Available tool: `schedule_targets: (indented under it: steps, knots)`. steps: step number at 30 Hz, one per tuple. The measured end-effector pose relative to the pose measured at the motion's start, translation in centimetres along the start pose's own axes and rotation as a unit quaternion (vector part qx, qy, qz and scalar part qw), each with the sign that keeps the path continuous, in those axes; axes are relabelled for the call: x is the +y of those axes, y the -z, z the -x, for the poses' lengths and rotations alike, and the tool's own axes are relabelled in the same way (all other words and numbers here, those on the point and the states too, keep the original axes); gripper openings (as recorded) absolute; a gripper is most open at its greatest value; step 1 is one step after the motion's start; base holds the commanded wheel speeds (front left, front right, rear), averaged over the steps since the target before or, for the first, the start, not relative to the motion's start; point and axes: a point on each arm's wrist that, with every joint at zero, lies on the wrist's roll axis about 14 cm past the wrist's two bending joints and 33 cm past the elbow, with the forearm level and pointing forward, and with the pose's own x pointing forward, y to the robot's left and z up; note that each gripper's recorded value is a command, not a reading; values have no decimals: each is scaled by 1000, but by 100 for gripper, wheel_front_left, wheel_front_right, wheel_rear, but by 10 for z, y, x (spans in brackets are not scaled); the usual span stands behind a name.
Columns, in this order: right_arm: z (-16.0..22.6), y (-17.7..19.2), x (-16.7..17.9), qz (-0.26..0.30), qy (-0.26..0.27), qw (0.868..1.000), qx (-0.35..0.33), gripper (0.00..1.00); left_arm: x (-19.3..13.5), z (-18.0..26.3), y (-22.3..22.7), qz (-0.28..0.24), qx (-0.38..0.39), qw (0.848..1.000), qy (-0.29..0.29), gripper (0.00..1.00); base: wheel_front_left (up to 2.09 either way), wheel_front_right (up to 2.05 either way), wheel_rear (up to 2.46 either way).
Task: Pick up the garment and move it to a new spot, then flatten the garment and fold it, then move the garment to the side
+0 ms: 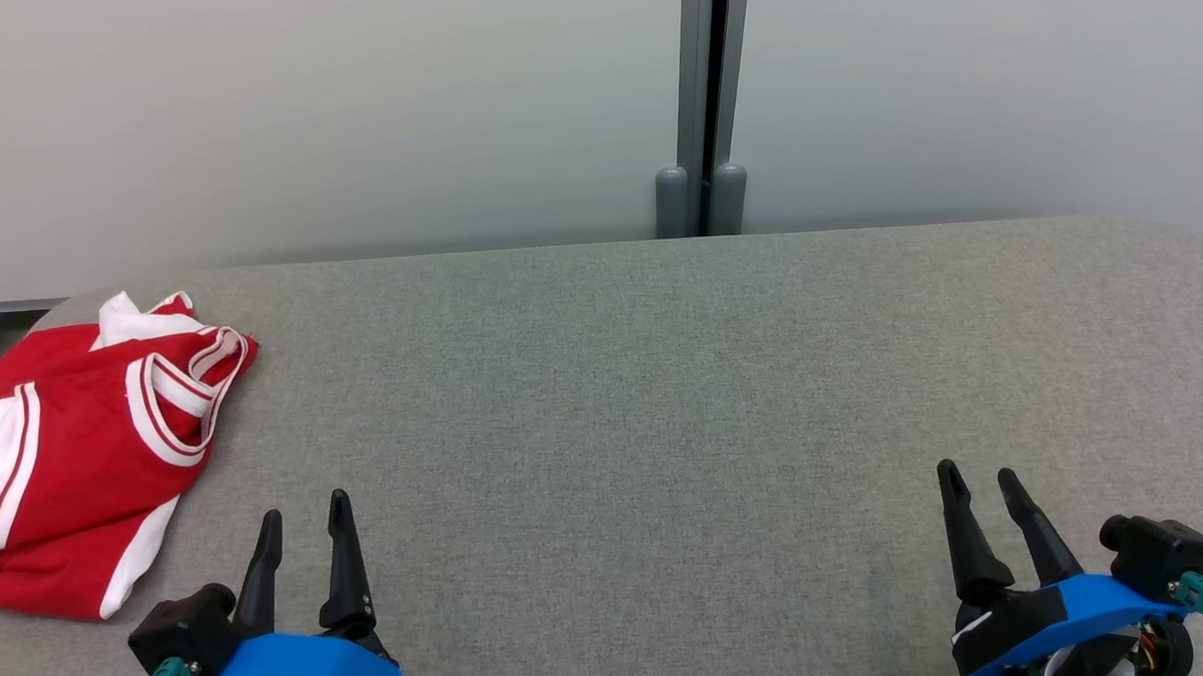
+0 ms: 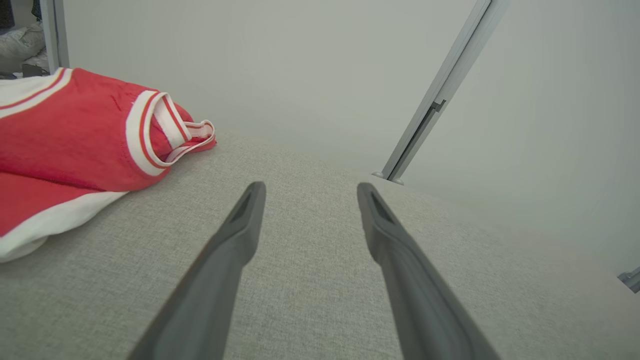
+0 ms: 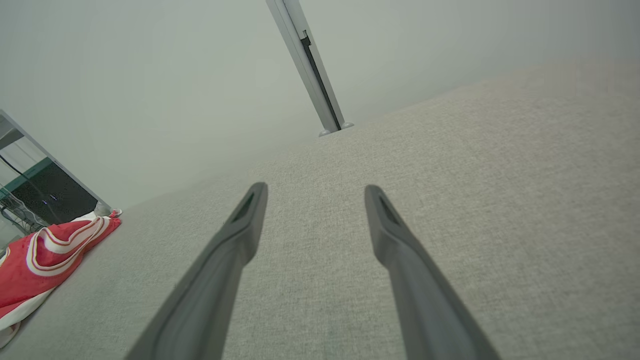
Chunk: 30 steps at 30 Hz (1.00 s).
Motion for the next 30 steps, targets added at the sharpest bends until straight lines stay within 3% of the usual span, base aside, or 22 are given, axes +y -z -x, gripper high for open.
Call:
schedule_targets:
  steps: [30]
  knots:
    - [2, 3, 2, 116, -13, 993, 6, 100, -9, 3, 5, -104, -5, 994, 18, 100, 0, 0, 0]
